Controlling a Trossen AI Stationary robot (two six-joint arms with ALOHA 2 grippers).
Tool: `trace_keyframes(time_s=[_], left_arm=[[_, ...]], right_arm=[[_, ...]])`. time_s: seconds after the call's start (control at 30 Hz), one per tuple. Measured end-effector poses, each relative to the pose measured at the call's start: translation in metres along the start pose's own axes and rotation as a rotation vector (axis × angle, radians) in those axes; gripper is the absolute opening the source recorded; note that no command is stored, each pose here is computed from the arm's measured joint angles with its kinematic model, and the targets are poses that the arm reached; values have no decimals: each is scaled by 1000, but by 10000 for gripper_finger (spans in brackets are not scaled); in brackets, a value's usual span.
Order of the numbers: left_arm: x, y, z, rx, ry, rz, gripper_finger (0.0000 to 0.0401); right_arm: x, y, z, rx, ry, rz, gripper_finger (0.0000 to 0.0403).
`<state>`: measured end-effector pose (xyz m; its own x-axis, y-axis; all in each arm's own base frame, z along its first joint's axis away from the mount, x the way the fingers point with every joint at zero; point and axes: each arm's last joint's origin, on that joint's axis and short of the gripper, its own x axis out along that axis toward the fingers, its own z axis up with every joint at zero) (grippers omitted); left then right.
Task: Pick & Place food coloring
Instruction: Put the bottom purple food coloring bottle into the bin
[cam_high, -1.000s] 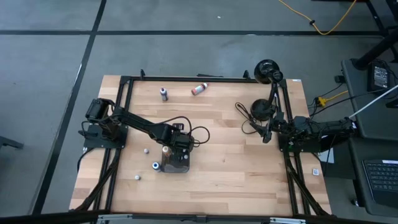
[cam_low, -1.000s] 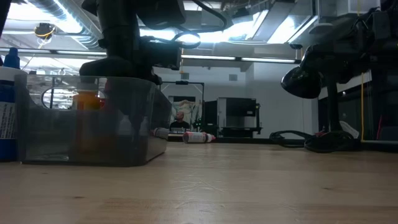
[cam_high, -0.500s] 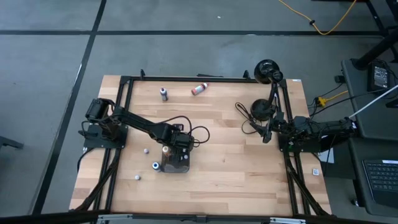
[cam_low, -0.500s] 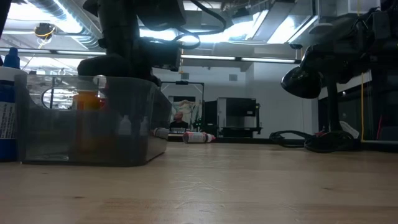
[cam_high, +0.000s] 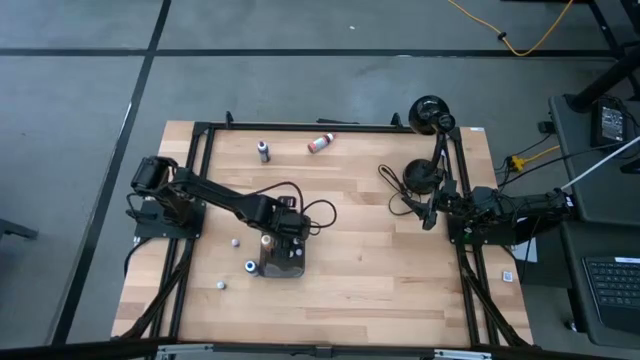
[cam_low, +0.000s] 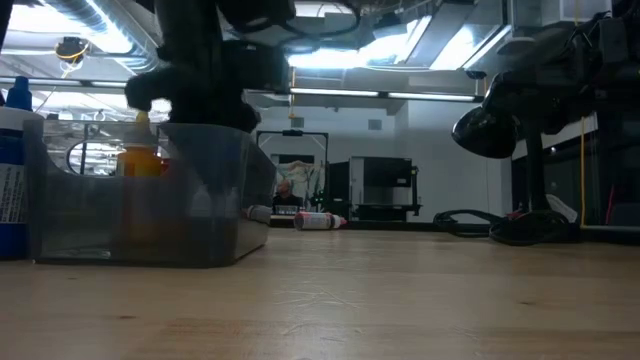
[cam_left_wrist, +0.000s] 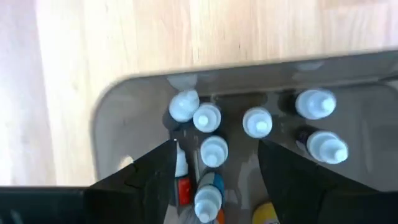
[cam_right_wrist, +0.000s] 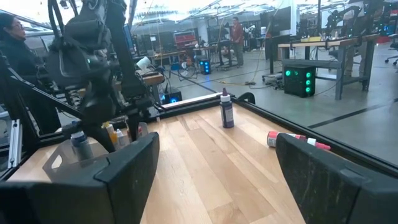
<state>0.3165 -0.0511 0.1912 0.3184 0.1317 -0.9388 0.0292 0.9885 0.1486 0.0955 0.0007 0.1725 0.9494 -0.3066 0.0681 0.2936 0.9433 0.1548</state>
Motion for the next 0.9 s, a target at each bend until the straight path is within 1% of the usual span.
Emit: trace_keyframes(time_s=[0.13, 0.23, 0.3, 0.47, 0.7, 0.9], left_arm=[[-19, 3, 2, 7, -29, 1, 237], [-39, 7, 2, -1, -62, -1, 241], [-53, 10, 1, -26, -91, -1, 240], [-88, 19, -14, -135, -119, 14, 236], [-126, 32, -50, -350, -45, 32, 235], [-145, 37, -77, -492, 44, 53, 235]], right_arm=[[0, 0, 0, 0, 0, 0, 323], [0, 0, 0, 0, 0, 0, 323], [0, 0, 0, 0, 0, 0, 323], [0, 0, 0, 0, 0, 0, 323], [0, 0, 0, 0, 0, 0, 323], [0, 0, 0, 0, 0, 0, 323]])
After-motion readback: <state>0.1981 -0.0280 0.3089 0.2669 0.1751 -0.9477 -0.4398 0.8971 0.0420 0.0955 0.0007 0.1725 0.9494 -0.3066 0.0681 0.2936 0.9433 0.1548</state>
